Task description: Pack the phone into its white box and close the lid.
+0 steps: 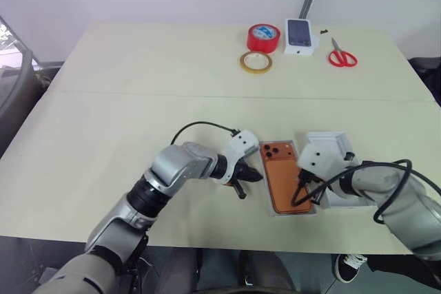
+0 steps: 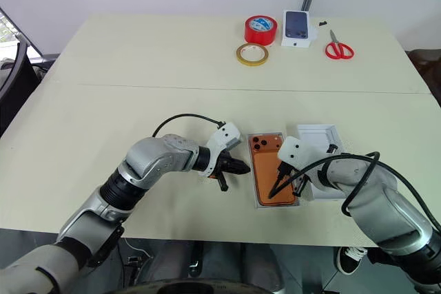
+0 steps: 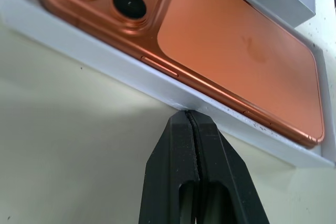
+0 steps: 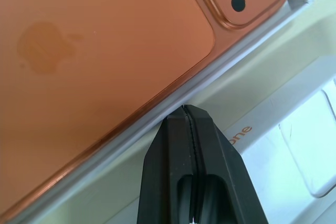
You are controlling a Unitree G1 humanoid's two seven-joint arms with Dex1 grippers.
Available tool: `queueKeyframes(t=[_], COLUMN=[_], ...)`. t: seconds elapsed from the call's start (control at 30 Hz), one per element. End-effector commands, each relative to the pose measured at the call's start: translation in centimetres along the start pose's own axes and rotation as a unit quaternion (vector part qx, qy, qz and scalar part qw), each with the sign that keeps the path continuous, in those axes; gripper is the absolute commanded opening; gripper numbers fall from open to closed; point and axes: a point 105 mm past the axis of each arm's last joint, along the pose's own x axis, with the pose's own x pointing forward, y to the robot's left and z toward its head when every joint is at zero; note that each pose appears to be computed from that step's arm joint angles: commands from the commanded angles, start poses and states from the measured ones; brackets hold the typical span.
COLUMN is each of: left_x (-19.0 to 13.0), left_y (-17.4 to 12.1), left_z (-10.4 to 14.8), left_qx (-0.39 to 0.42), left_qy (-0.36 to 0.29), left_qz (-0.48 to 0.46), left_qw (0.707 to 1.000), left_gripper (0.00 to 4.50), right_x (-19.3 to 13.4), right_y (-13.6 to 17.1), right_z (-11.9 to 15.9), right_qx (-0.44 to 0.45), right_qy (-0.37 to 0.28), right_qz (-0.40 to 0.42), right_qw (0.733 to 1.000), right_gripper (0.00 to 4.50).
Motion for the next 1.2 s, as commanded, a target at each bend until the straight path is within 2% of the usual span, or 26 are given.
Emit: queueKeyframes(t=[0.03, 0.23, 0.33, 0.43, 0.5, 0.6, 0.67, 1.0, 1.1, 1.2], left_x=[0.0, -1.1, -2.9, -4.4, -5.4, -7.3, -8.3, -10.5, -10.6, -10.6], left_y=[-0.2, 0.0, 0.4, 0.7, 0.9, 0.9, 0.5, -1.9, -2.0, -1.7], left_z=[1.8, 2.2, 1.9, 1.6, 1.5, 2.2, 2.0, -0.4, -0.6, -0.9], left_qx=[0.01, 0.005, 0.014, 0.045, 0.077, 0.172, 0.207, 0.284, 0.289, 0.29], left_qy=[-0.031, -0.048, -0.063, -0.077, -0.085, -0.15, -0.173, -0.168, -0.166, -0.159], left_qz=[-0.003, 0.002, 0.015, 0.029, 0.041, 0.072, 0.068, -0.004, -0.008, 0.003], left_qw=[0.999, 0.999, 0.998, 0.996, 0.993, 0.971, 0.96, 0.944, 0.943, 0.944], left_gripper=[0.05, 0.05, 0.0, 0.0, 0.0, 0.0, 0.0, 0.0, 0.0, 0.0], right_x=[-1.2, -3.2, -5.0, -5.5, -5.5, -4.9, -4.4, -1.9, -1.5, -1.6], right_y=[0.2, -1.2, -1.9, -2.5, -2.7, -2.2, -2.1, -3.0, -3.1, -3.3], right_z=[1.2, 1.2, 1.2, 0.7, -0.3, -0.6, -0.9, -2.5, -2.5, -2.3], right_qx=[-0.016, 0.0, 0.034, 0.08, 0.114, 0.173, 0.21, 0.302, 0.317, 0.323], right_qy=[-0.031, -0.042, -0.051, -0.047, -0.021, -0.023, -0.018, 0.02, 0.017, 0.007], right_qz=[0.009, 0.002, 0.012, 0.001, -0.004, 0.009, 0.009, -0.031, -0.038, -0.038], right_qw=[0.999, 0.999, 0.998, 0.996, 0.993, 0.985, 0.978, 0.953, 0.948, 0.946], right_gripper=[0.0, 0.0, 0.81, 2.34, 3.35, 3.35, 3.35, 3.35, 2.51, 1.08])
